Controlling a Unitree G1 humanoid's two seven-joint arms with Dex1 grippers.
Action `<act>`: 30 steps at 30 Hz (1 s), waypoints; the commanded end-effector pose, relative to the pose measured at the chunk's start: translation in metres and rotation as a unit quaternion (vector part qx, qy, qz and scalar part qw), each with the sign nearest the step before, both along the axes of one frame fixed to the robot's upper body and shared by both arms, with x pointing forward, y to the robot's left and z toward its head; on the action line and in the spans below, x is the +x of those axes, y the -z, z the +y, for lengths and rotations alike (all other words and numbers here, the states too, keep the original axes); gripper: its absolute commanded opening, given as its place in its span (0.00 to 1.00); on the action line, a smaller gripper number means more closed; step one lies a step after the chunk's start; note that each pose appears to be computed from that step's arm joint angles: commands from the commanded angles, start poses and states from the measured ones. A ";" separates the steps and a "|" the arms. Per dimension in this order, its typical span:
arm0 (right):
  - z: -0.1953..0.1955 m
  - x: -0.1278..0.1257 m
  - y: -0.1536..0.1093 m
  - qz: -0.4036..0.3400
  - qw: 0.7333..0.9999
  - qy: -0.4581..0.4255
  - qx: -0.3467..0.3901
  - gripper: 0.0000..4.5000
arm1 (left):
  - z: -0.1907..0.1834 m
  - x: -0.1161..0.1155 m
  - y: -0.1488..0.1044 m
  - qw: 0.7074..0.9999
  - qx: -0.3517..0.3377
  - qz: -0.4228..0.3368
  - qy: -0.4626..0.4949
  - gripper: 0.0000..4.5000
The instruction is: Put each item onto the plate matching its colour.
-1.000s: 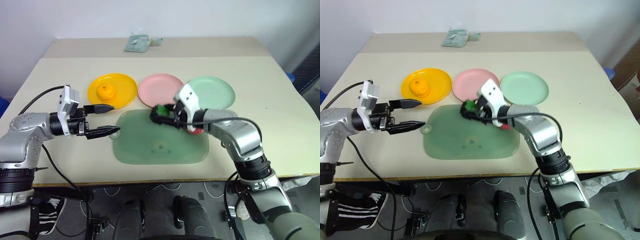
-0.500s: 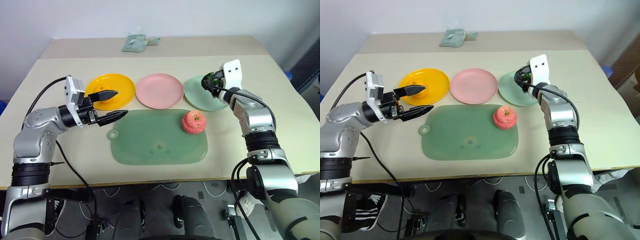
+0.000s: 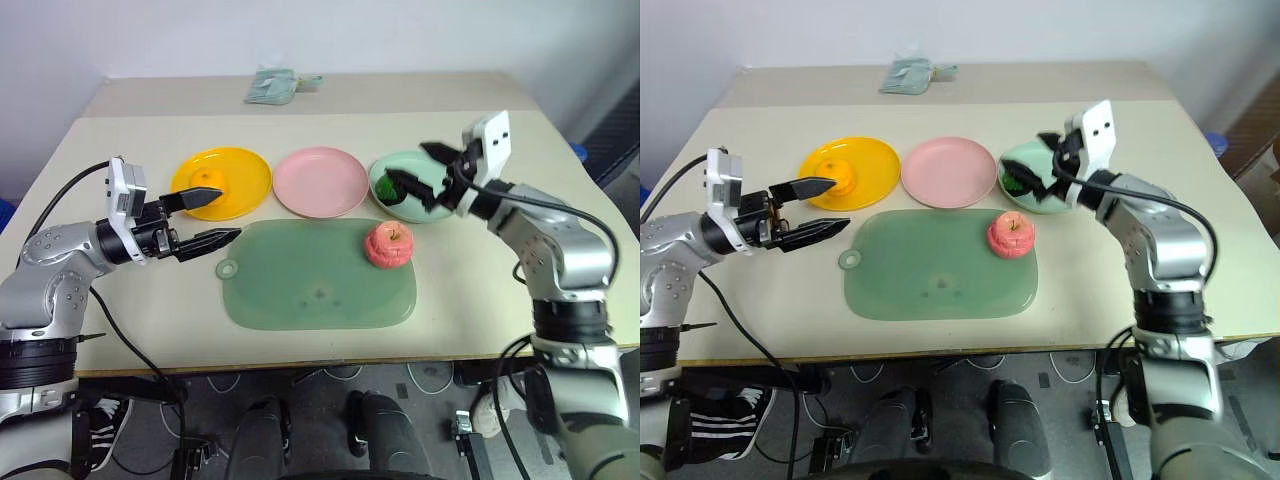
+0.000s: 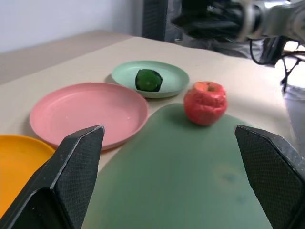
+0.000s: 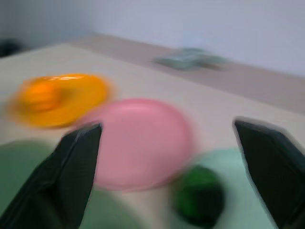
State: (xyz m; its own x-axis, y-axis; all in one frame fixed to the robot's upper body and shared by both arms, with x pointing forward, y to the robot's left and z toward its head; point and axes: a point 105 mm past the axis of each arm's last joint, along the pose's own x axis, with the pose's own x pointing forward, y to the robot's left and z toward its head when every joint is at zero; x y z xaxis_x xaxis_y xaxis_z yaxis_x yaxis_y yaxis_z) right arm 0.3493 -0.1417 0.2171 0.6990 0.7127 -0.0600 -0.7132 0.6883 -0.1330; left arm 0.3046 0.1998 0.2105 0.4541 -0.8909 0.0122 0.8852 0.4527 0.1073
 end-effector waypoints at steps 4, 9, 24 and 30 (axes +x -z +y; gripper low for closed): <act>0.008 -0.011 0.036 0.045 0.995 0.003 -0.092 0.99 | 0.002 -0.010 -0.004 0.999 0.029 0.009 0.036 1.00; 0.000 0.000 0.058 0.066 0.989 0.037 -0.128 0.99 | 0.004 -0.010 -0.001 0.999 0.037 0.015 0.037 1.00; 0.035 0.010 0.019 0.024 0.999 -0.002 -0.045 0.68 | 0.012 0.013 -0.012 0.997 0.014 -0.031 -0.072 1.00; 0.084 0.047 -0.014 -0.053 0.999 0.005 -0.010 0.68 | 0.002 0.018 -0.013 0.995 -0.002 -0.033 -0.095 1.00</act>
